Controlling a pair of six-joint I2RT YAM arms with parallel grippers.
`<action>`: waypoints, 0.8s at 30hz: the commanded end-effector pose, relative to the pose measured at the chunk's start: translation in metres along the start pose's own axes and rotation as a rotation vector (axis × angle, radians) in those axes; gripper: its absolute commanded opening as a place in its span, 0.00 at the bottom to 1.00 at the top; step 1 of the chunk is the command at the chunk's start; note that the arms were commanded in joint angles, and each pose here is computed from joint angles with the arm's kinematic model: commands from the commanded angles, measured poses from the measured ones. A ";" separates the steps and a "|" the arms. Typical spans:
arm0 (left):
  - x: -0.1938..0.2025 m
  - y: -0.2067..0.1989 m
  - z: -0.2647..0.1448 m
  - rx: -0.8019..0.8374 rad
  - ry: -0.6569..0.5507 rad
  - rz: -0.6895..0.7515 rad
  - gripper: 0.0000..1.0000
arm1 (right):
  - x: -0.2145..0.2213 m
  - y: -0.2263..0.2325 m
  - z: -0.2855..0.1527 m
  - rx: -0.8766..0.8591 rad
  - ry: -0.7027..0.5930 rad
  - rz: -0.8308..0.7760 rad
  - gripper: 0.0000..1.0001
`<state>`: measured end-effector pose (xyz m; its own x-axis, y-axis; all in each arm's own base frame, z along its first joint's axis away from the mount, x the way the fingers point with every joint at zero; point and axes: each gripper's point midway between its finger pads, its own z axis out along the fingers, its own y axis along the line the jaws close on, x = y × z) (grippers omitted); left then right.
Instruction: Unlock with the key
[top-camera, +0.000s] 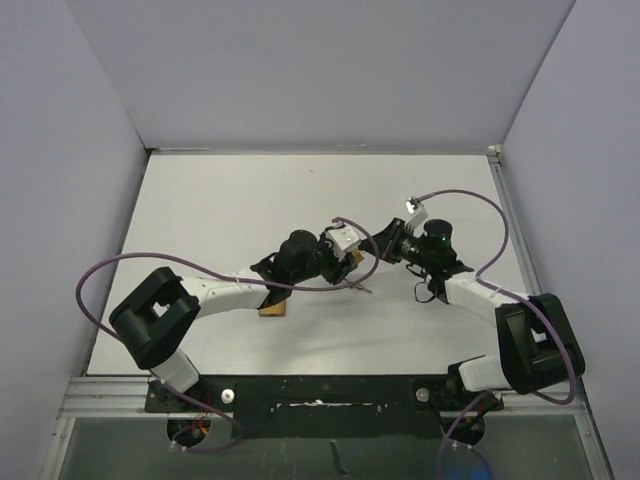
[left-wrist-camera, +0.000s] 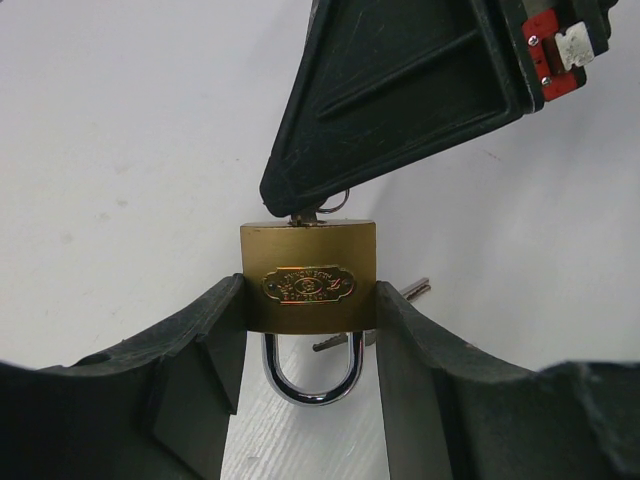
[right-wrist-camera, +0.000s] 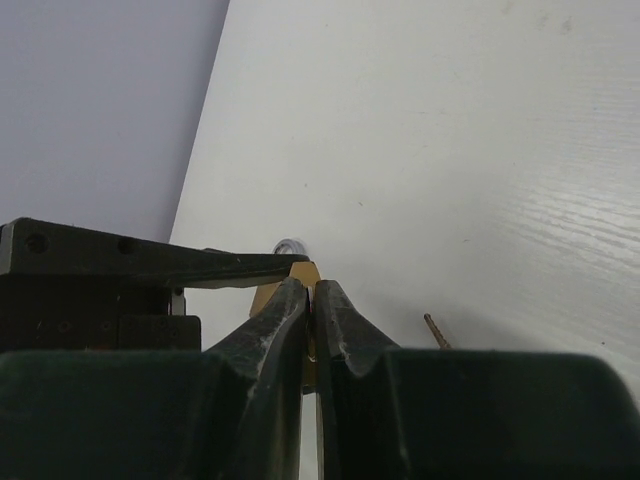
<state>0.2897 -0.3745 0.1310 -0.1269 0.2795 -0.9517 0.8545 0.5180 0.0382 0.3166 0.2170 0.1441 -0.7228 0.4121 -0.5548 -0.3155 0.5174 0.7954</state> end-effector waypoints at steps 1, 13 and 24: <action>-0.048 0.014 0.012 -0.097 -0.117 0.057 0.00 | -0.011 0.028 0.009 -0.021 0.001 -0.028 0.00; -0.050 0.023 0.015 -0.254 -0.070 0.074 0.00 | -0.007 0.024 0.015 0.185 0.049 0.054 0.00; -0.044 0.025 0.017 -0.312 -0.020 0.055 0.00 | -0.006 0.024 0.011 0.268 0.034 0.094 0.00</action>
<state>0.3031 -0.3723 0.1178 -0.1395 0.4229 -0.8954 0.7216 0.6626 0.2005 0.3276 0.2186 0.1299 -0.7591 0.4496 -0.4708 -0.0205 0.7064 0.7075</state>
